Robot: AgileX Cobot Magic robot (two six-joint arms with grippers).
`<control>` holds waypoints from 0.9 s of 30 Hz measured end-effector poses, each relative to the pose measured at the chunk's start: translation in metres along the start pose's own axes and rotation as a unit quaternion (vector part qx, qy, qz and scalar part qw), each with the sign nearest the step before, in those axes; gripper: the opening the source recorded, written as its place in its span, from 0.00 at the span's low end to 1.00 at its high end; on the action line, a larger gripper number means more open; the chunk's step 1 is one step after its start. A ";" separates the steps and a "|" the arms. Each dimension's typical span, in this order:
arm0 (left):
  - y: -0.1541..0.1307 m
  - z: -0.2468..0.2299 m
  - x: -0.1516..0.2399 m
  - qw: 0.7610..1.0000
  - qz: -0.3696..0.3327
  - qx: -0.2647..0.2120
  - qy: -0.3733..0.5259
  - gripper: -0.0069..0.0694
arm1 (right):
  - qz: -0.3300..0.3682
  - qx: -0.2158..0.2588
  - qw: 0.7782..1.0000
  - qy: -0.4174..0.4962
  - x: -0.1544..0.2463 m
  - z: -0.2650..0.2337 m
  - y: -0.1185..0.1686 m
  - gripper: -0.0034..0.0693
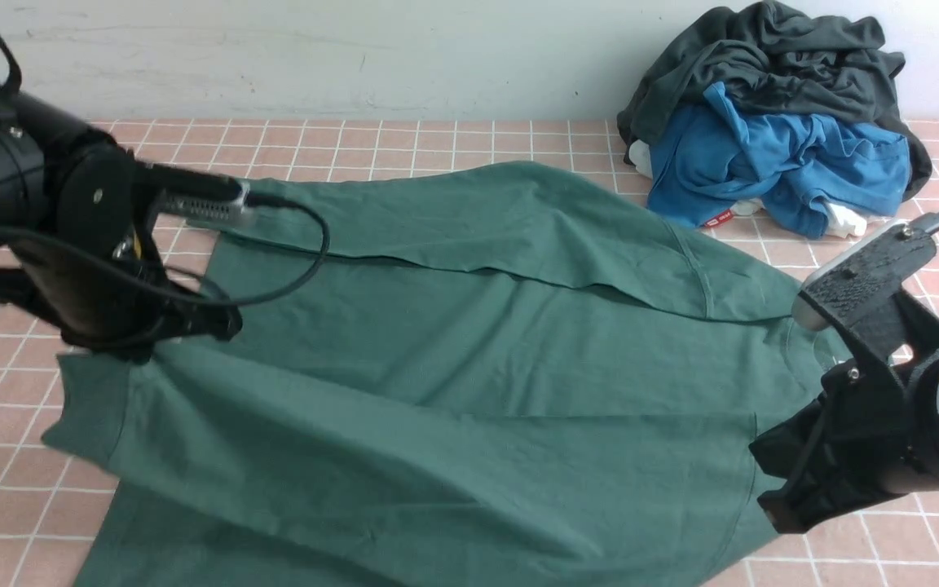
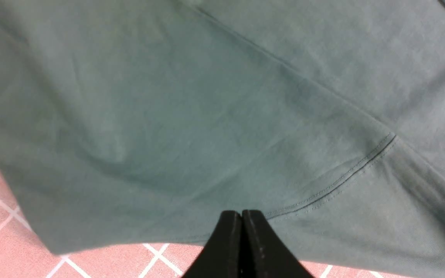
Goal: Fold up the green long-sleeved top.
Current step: Use the left arm to drag and place the cuff at the centered position on the left edge of the fabric, then use the left arm to clamp the cuff farthest from it
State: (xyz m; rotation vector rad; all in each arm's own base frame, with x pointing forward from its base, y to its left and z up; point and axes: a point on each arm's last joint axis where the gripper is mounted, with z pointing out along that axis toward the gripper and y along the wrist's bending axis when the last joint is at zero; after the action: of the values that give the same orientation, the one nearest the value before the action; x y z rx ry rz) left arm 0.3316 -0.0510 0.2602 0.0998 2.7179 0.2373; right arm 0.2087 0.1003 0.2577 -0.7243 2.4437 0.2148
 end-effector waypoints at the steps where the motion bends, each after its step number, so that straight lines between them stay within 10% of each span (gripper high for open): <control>1: -0.001 0.000 -0.008 1.000 0.003 0.000 -0.008 0.11 | 0.000 0.000 1.000 0.000 0.000 0.000 0.000 0.03; 9: -0.015 0.049 -0.071 0.998 0.050 -0.023 0.000 0.13 | 0.000 0.000 1.000 0.000 0.000 0.000 0.000 0.03; 18: -0.018 0.101 -0.132 0.996 0.066 -0.046 0.042 0.47 | 0.006 -0.004 1.000 -0.003 -0.001 0.000 0.001 0.03; 27: 0.005 0.116 -0.149 0.999 -0.004 0.034 0.038 0.57 | 0.018 0.002 1.000 -0.009 -0.004 0.011 -0.004 0.03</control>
State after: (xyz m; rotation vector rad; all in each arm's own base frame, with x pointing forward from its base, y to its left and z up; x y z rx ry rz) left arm 0.5153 -0.0443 0.2146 0.1020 2.8013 0.1492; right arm 0.2192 0.1022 0.2512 -0.6749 2.4402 0.2299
